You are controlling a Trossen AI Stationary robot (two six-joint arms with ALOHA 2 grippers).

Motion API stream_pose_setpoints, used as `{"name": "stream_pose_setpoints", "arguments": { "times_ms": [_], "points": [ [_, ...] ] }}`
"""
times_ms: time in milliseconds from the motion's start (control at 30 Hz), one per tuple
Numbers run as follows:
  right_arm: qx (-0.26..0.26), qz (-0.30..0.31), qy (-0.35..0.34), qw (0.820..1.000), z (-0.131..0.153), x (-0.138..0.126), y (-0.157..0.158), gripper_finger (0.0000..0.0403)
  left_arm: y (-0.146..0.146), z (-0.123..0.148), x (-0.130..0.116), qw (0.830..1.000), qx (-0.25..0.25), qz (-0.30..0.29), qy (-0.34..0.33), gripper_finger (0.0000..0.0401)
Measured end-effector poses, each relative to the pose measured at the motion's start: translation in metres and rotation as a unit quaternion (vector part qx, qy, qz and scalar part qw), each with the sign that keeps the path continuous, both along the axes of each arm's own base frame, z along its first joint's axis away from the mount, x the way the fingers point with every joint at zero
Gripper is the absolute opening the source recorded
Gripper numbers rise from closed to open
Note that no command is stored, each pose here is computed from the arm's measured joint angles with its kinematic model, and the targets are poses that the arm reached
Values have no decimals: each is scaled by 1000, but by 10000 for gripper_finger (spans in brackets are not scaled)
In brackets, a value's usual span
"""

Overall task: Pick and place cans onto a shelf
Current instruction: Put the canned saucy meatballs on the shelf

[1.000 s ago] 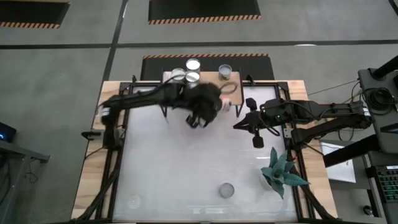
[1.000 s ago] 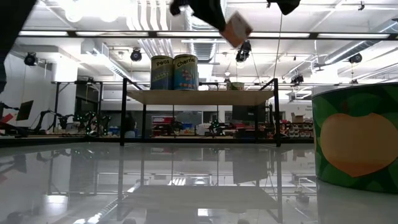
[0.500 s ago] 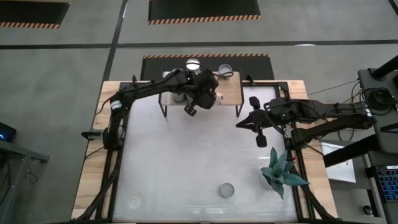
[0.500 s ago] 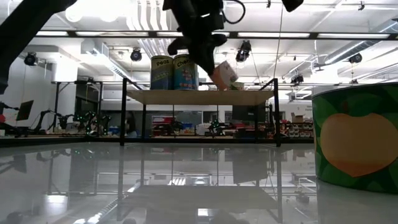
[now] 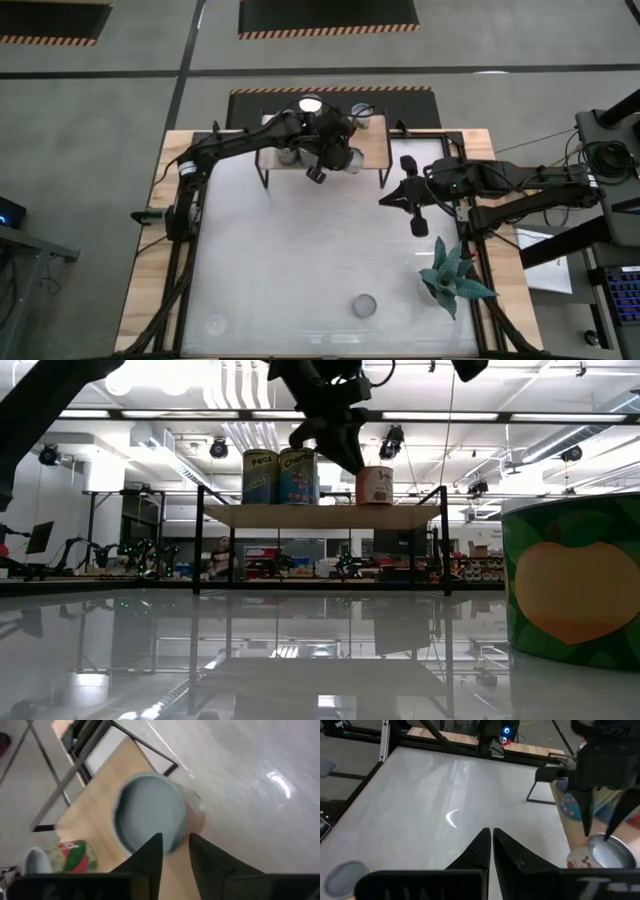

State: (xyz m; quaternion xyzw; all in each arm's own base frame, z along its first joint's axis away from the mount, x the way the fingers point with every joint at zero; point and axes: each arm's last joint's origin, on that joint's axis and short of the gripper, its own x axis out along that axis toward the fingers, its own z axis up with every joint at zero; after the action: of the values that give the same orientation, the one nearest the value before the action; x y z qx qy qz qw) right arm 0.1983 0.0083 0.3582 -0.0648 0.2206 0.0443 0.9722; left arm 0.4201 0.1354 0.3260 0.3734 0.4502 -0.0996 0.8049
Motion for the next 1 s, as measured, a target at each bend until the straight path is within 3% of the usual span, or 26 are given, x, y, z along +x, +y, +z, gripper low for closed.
{"name": "stream_pose_setpoints", "arguments": {
  "times_ms": [333, 500, 767, 900, 1000],
  "points": [
    [4, -3, 15, 1000, -9, 1, 0, 9, 2, 7, 1, 999, -17, 35, -32, 118],
    [8, -53, 23, 998, -16, 3, -2, 9, -14, 26, -8, 996, -64, 51, -35, 116],
    [-7, -91, 53, 994, -32, 13, -4, 9, -81, 54, -38, 989, -128, 23, -66, 45],
    [-11, -113, 60, 992, -37, 21, -6, 9, -113, 53, -62, 977, -197, 28, -80, 15],
    [-14, -148, 60, 987, -38, 28, -12, 9, -134, 47, -79, 970, -209, 26, -120, 3]
  ]
}}
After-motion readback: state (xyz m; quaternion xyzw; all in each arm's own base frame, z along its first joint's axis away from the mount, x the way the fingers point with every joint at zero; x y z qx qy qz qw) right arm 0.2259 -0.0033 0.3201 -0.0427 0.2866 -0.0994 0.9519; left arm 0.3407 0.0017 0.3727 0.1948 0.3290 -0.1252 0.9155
